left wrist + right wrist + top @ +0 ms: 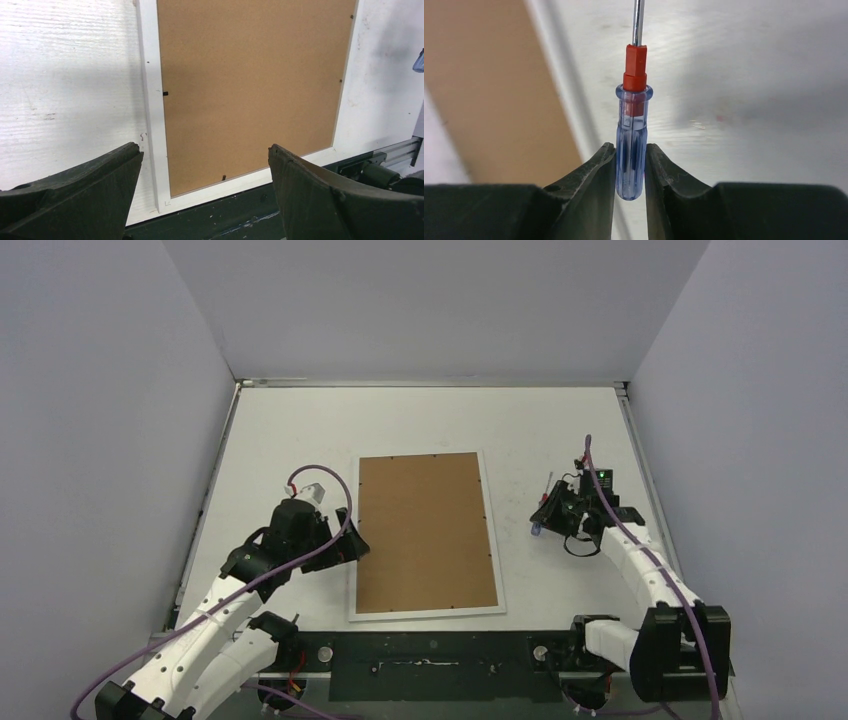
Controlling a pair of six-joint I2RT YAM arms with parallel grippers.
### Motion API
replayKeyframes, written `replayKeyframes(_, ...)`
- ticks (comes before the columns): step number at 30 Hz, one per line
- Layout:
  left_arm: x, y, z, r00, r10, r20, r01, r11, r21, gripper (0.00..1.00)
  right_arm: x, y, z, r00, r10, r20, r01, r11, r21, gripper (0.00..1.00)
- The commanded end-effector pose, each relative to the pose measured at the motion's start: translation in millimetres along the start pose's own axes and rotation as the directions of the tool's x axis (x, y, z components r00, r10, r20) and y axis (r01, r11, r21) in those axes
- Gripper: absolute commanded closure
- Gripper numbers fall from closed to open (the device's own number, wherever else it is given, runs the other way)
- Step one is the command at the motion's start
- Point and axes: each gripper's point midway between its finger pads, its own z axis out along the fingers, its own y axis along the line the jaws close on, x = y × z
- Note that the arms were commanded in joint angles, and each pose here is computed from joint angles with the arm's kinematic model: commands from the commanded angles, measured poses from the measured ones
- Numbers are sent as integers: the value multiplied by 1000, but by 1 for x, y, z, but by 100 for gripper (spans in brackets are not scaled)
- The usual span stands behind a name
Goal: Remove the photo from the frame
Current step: Pick up the screwdriver from the center of the board.
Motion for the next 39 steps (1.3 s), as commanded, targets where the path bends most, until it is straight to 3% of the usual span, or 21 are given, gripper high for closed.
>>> replayKeyframes(1, -21, -33, -9, 998, 21, 67, -31, 989, 147, 3, 0, 91, -44, 989, -133, 61, 147, 885, -441, 100)
replayKeyframes(8, -36, -84, -21, 995, 9, 96, -46, 920, 389, 3, 60, 168, -104, 908, -405, 106, 363, 635, -682, 100)
replayKeyframes(11, -42, -107, -30, 994, 8, 106, -60, 868, 493, 3, 86, 189, -125, 867, -479, 135, 401, 512, -760, 100)
replayKeyframes(15, -47, -127, -42, 992, 22, 123, -91, 802, 590, 3, 112, 201, -142, 827, -544, 140, 404, 404, -821, 100)
replayKeyframes(22, -44, -152, -51, 995, 59, 84, -102, 698, 709, 3, 147, 204, -149, 757, -637, 150, 432, 314, -846, 100)
replayKeyframes(28, -32, -161, -45, 992, 126, -11, -76, 664, 744, 11, 169, 207, -146, 654, -725, 214, 539, 249, -805, 100)
replayKeyframes(32, -28, -163, -49, 989, 145, -20, -79, 645, 760, 15, 173, 212, -149, 622, -744, 246, 563, 207, -800, 100)
replayKeyframes(39, -14, -167, -54, 979, 188, -83, -43, 583, 811, 36, 183, 215, -148, 556, -781, 284, 609, 150, -779, 100)
